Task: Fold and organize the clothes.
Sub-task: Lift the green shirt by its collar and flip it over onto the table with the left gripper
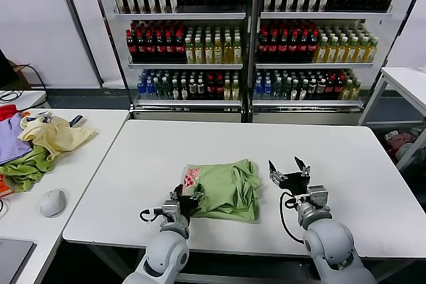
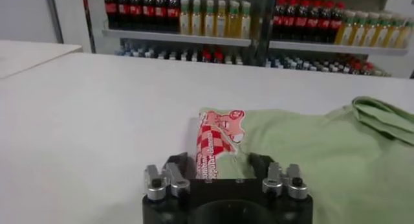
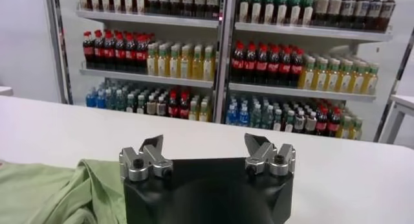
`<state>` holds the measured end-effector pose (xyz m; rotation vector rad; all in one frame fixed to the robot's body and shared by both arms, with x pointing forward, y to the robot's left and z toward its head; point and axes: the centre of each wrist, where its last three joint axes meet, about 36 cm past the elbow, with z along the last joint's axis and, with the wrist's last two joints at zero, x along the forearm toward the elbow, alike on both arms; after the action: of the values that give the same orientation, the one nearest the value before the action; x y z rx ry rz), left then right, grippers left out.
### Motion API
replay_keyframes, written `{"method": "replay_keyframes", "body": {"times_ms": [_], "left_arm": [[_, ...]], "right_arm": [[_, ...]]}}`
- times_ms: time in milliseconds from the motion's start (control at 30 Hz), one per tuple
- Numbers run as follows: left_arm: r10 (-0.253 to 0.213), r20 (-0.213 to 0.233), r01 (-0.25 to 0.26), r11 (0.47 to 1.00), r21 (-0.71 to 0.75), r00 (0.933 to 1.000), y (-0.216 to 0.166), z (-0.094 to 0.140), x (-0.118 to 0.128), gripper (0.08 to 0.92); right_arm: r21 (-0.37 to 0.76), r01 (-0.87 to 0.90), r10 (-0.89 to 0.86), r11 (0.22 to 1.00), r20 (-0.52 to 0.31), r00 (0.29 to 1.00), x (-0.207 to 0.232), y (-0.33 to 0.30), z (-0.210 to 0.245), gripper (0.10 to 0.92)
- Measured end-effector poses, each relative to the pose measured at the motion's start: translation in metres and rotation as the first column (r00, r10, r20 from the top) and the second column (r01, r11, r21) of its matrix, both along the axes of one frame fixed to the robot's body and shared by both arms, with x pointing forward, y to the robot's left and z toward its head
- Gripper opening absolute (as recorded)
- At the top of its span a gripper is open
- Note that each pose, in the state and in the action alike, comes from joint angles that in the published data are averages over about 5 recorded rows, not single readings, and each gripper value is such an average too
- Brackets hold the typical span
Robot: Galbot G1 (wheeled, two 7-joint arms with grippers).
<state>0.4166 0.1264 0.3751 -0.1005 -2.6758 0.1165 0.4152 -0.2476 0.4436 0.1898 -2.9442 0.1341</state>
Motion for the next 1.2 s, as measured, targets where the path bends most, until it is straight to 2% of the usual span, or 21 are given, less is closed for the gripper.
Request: {"method": "replay_keyframes", "body": {"times_ms": [300,567,800,867,967,1067,1200], "left_arm": [[0.051,-0.032,-0.057,0.981,-0.186,0.9982,0.015,0.000,0.003,0.330],[0.110,-0.067,-0.127,0.916,-0.380,0.9917,0.038,0.004,0.005,0.133],[0.177,-0.067,-0.187,0.841,-0.507,0.9818,0.077,0.024,0.003,0.113],[0.203,-0.060,-0.204,0.826,-0.525,0.9774,0.095,0.032,0.003,0.113],[0.250,-0.046,-0.235,0.811,-0.535,0.9671,0.129,0.045,0.003,0.113],[0.302,-0.016,-0.263,0.802,-0.536,0.9533,0.169,0.064,0.003,0.113],[0.355,0.051,-0.274,0.798,-0.537,0.9335,0.216,0.099,0.003,0.113]], "right_arm": [[-0.001,0.006,-0.006,1.000,0.000,1.000,-0.005,-0.002,0.001,0.823],[0.003,0.003,-0.003,1.000,0.002,1.000,-0.006,-0.001,0.001,0.823],[0.011,-0.003,0.003,1.000,0.002,1.000,-0.004,0.002,0.001,0.823],[0.012,-0.004,0.003,1.000,0.003,1.000,-0.003,0.003,0.001,0.823],[0.015,-0.004,0.004,1.000,0.004,1.000,-0.002,0.003,0.001,0.823],[0.018,-0.004,0.004,1.000,0.006,1.000,-0.002,0.003,0.001,0.823],[0.023,-0.006,0.006,1.000,0.008,1.000,-0.004,0.004,0.001,0.823]]}}
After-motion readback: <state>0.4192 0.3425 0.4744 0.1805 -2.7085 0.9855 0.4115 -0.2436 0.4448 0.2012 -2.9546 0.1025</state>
